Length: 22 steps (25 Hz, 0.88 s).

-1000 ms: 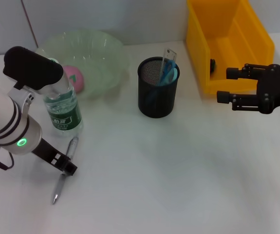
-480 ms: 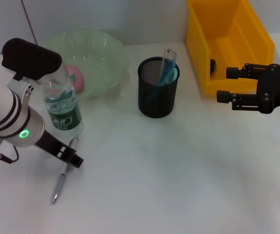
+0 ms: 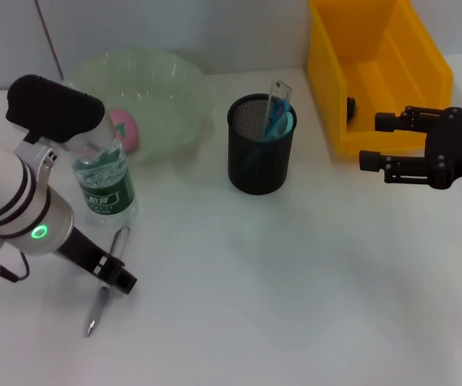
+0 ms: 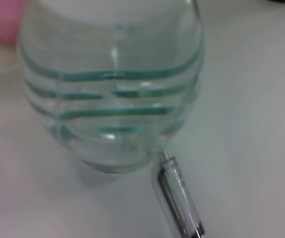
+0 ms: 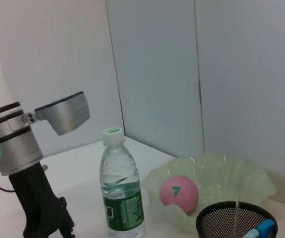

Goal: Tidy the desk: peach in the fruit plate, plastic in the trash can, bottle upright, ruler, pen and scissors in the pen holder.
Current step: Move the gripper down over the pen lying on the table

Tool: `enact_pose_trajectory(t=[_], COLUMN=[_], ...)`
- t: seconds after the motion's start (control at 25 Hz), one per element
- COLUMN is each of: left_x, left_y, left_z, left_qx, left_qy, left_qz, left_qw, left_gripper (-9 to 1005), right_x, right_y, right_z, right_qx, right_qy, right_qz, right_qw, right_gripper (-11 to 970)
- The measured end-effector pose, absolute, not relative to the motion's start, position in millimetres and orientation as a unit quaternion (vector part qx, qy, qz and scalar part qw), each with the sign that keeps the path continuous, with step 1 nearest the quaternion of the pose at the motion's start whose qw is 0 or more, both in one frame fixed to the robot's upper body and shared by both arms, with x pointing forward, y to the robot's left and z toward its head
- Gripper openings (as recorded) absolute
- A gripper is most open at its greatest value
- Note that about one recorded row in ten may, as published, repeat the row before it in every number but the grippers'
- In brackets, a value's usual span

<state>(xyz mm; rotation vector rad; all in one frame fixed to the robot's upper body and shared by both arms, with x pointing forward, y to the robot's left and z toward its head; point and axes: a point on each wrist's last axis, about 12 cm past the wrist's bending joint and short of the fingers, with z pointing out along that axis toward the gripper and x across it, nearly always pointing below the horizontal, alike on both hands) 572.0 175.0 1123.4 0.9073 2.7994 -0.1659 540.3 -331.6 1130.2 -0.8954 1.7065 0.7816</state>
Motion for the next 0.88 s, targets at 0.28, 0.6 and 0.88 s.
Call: enact_pose_trajectory(t=[0.28,0.6,0.88], left_x=[569.7,570.1,570.1], left_y=[172.0,170.5,170.6], left_z=[1122.4,1123.5,1123.2], left_qx=[0.315,0.318,0.319], left_qy=[0.943,0.942,0.942], left_qz=[-0.053,-0.052,-0.052], left_qw=[0.091,0.093,0.092], left_gripper=[689,685,526], right_x=[540.0,540.1,540.1], right_y=[-331.5,-331.8,-331.8], right_z=[1129.8,1130.7,1130.8], right_qx=[-0.370,-0.368,-0.368], right_qy=[0.707,0.705,0.705], right_qz=[0.325,0.325,0.325], right_qw=[0.507,0.511,0.512], right_gripper=[737,735,734])
